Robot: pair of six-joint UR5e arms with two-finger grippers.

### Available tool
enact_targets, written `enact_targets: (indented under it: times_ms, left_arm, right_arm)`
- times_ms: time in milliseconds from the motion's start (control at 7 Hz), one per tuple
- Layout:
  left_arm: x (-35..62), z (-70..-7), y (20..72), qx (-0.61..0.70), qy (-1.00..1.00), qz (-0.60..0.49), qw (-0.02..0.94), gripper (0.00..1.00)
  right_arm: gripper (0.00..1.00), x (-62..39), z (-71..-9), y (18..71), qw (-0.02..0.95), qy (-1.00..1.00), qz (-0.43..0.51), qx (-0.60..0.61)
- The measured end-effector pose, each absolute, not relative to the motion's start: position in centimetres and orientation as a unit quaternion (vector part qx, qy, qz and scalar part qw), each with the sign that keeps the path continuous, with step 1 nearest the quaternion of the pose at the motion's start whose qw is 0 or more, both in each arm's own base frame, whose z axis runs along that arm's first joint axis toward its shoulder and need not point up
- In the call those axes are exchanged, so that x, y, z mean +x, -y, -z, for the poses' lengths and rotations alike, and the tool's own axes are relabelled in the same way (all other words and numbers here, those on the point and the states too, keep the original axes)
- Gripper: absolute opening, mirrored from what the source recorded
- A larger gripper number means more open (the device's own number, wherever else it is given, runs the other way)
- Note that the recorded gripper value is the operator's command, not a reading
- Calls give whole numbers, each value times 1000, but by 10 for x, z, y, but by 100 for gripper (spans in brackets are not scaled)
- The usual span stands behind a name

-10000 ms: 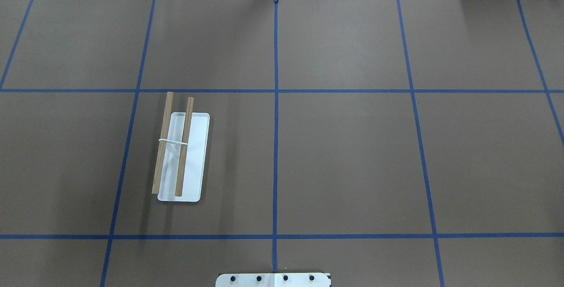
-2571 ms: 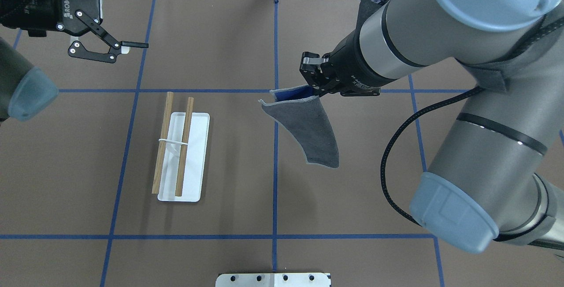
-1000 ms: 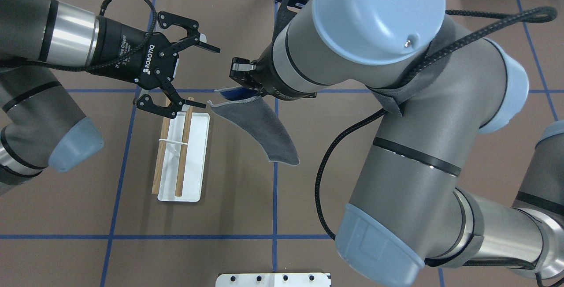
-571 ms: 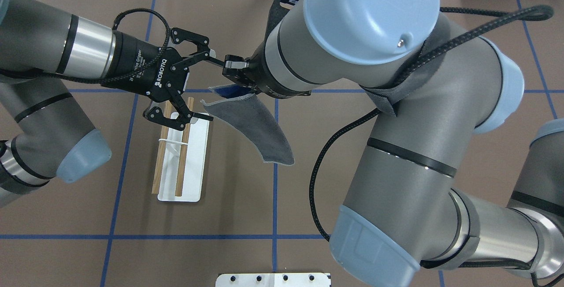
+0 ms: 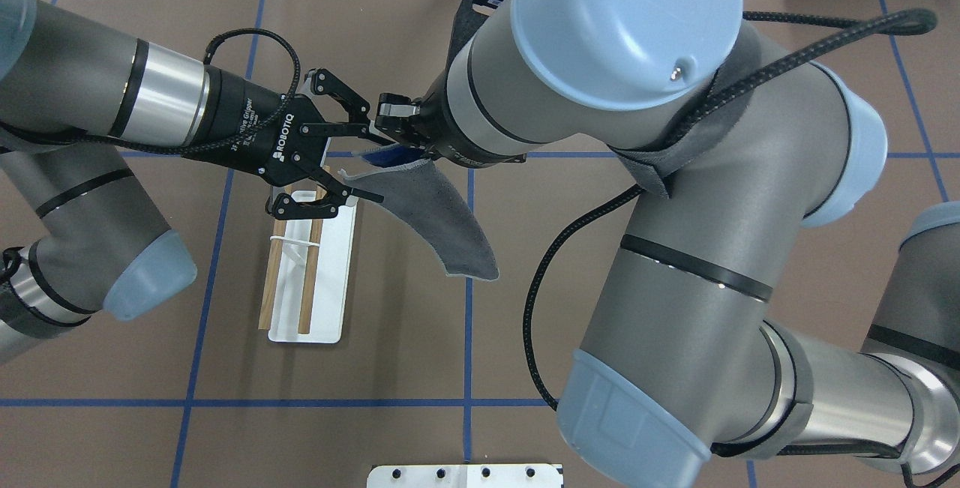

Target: Hang towel on rack

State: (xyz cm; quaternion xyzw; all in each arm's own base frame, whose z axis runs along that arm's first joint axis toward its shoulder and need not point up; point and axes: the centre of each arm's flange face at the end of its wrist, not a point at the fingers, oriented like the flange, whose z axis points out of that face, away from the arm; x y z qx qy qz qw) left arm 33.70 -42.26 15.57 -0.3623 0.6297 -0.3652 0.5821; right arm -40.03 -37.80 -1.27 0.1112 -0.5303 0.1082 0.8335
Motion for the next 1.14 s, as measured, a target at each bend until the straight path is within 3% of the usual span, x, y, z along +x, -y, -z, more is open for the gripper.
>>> enact_targets:
  times_ms: [143, 286, 1143]
  left_arm:
    - [338, -156, 422, -362, -630, 364, 583, 0]
    - [338, -156, 422, -359, -631, 361, 585, 0]
    - [336, -173, 425, -246, -675, 264, 643, 0]
  right_arm:
    - [0, -400, 13, 378, 833, 530, -108, 111]
    - [99, -401, 12, 378, 834, 530, -108, 111]
    - [100, -372, -16, 361, 831, 535, -96, 115]
